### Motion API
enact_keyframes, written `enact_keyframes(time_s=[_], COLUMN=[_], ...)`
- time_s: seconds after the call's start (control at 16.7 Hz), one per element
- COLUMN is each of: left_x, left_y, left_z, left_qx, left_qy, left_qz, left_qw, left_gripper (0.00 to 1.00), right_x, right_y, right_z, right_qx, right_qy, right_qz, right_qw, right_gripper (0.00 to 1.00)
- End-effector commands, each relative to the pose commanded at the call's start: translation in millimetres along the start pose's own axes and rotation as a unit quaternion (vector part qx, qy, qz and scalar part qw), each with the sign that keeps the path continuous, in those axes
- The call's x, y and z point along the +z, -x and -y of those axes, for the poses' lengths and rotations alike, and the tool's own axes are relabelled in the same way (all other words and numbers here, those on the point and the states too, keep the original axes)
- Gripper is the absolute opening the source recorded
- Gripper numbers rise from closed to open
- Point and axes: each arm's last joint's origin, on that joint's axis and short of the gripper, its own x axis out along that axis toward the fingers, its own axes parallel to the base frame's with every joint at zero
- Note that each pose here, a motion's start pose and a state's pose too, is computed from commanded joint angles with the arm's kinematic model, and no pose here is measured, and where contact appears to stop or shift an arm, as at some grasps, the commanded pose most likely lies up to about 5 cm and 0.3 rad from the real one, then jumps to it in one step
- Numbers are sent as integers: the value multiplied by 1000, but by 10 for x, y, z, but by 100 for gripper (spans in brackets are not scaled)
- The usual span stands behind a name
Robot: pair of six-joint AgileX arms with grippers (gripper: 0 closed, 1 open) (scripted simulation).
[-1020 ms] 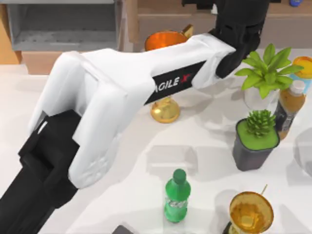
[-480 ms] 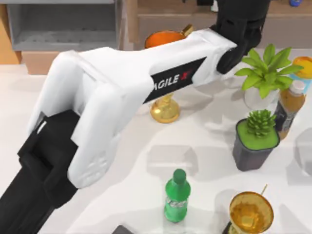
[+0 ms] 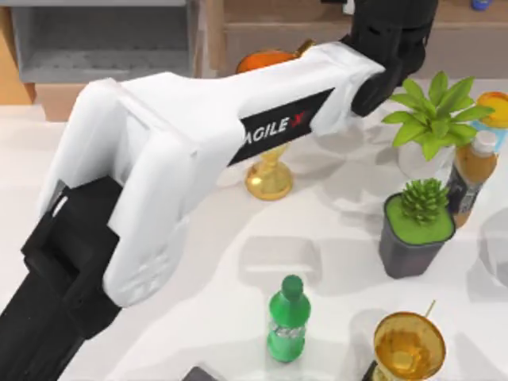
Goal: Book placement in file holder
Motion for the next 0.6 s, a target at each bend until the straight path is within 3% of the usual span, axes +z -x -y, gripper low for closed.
enact_keyframes(time_s=[0.3, 0.6], left_x=[198, 332], left_y=[138, 551], left_z=[-331, -916], left_qx=[-48, -116], left_qy=[-112, -261], left_qz=[-14, -23], left_qw=[992, 958], left_gripper=[0, 0], right_x=[0, 0], right_y=[0, 0], right_z=[0, 0], right_qx=[0, 0], right_qy=[0, 0], right_qz=[0, 0], right_qw=[1000, 1000], right_gripper=[100, 100])
